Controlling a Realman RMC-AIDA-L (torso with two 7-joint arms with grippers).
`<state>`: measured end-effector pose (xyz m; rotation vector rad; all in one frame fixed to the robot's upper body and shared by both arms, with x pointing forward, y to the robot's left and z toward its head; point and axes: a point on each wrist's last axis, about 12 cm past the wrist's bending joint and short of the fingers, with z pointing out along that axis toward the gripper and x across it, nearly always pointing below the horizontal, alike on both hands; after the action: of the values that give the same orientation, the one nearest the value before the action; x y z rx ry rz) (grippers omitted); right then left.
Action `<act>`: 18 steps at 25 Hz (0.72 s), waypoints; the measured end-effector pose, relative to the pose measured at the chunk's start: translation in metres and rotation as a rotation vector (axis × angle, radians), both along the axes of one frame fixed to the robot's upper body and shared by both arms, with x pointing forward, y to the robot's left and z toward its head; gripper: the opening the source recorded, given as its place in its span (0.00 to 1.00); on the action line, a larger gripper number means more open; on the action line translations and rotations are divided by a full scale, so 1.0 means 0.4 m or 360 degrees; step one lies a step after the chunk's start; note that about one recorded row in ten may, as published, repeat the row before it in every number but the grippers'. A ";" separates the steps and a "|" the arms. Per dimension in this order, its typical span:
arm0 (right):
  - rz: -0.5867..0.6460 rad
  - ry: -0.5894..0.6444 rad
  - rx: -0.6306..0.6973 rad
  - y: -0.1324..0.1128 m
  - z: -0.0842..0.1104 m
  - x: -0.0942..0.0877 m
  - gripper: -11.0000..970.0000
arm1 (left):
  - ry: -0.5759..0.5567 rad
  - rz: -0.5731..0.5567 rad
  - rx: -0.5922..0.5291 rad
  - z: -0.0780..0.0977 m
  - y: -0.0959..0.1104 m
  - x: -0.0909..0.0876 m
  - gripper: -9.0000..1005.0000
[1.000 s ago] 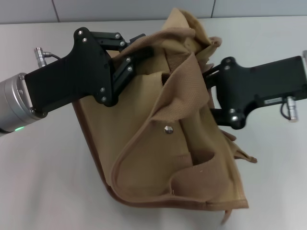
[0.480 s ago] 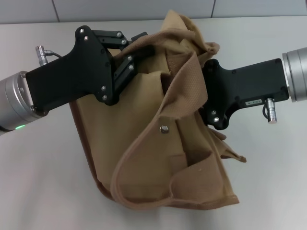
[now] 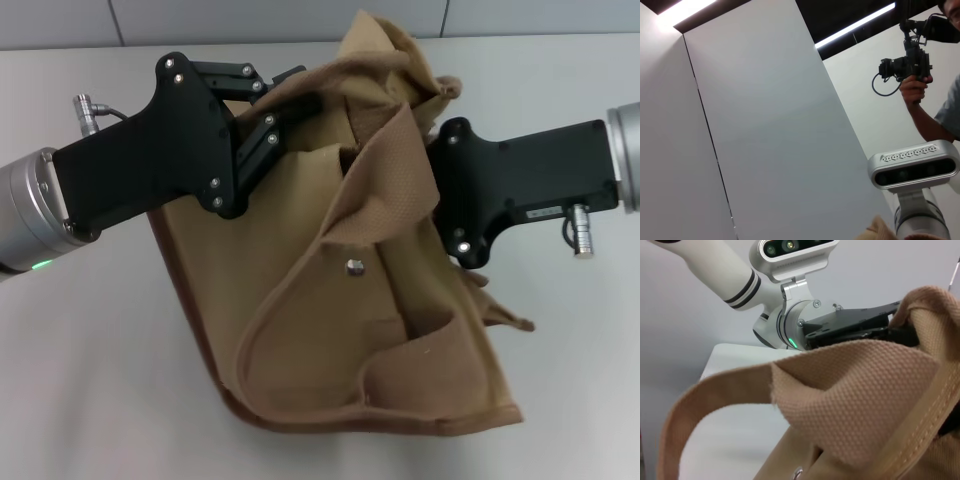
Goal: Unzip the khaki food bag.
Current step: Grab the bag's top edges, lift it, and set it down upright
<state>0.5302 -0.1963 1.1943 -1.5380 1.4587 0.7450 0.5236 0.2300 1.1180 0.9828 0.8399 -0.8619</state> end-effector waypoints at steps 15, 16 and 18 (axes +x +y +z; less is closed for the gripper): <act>-0.0014 0.0053 -0.0047 -0.053 0.013 -0.057 0.02 | -0.0003 0.0041 -0.0019 0.002 0.002 0.006 0.07; -0.0012 0.0061 -0.0050 -0.059 0.012 -0.060 0.02 | -0.0003 0.0043 -0.0019 0.002 0.002 0.006 0.07; -0.0012 0.0078 -0.0050 -0.076 0.015 -0.067 0.02 | -0.0003 0.0047 -0.0020 0.002 0.002 0.007 0.07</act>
<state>0.5033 -0.2268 1.2005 -1.5467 1.5178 0.7635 0.5263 0.2308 1.1190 0.9579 0.8447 -0.8396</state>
